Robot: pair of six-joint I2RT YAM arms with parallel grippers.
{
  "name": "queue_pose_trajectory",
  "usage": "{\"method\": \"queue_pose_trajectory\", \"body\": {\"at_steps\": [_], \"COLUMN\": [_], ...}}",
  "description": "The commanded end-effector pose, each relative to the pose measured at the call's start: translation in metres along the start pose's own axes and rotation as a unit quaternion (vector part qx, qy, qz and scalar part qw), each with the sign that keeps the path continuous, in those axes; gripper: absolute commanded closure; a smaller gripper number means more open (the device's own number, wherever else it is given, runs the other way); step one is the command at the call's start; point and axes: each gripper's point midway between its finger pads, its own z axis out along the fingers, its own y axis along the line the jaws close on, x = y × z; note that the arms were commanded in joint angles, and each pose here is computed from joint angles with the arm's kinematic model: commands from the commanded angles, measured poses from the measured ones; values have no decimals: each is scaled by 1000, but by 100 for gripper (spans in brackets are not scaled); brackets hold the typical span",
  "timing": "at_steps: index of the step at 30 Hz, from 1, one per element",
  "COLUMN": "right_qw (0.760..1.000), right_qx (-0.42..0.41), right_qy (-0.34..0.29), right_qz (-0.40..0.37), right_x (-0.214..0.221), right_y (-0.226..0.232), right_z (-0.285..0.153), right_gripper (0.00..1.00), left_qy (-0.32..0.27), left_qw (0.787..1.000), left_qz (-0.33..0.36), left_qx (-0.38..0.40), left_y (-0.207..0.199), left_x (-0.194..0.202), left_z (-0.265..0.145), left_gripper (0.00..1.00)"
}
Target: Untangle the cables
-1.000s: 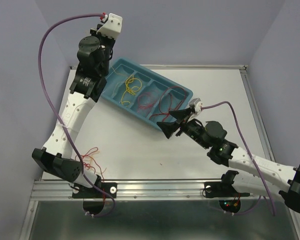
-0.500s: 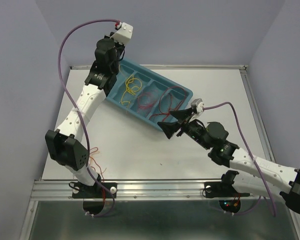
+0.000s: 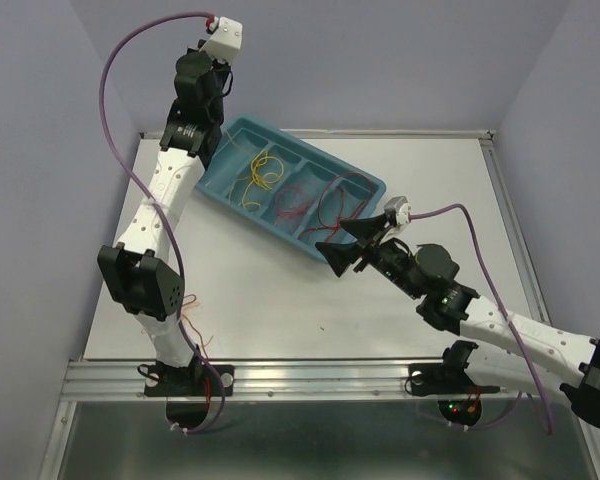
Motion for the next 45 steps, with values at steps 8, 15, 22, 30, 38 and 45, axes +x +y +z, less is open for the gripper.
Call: {"method": "queue_pose_trajectory", "body": {"at_steps": [8, 15, 22, 30, 38, 45], "right_qw": [1000, 1000, 1000, 1000, 1000, 999], "right_qx": [-6, -3, -2, -5, -7, -7], "right_qy": [-25, -25, -30, -29, -28, -31], "right_qz": [1, 1, 0, 2, 2, 3], "right_x": [-10, -10, -12, -12, -12, -13], "right_y": [2, 1, 1, 2, 2, 2], "right_z": [-2, -2, -4, -4, -4, -5], "right_gripper": [9, 9, 9, 9, 9, 9], "left_qy": [-76, -108, -95, -72, -56, -37], "left_qw": [995, 992, 993, 995, 997, 997], "left_qz": [-50, -66, -61, -61, -54, -57], "left_qx": [-28, -28, -32, -12, -9, 21], "left_y": [45, 58, 48, 21, 6, -14], "left_x": [-86, -109, -99, -72, -50, -26], "left_z": [-19, -34, -14, 5, 17, 16], "left_gripper": [100, 100, 100, 100, 100, 100]}}
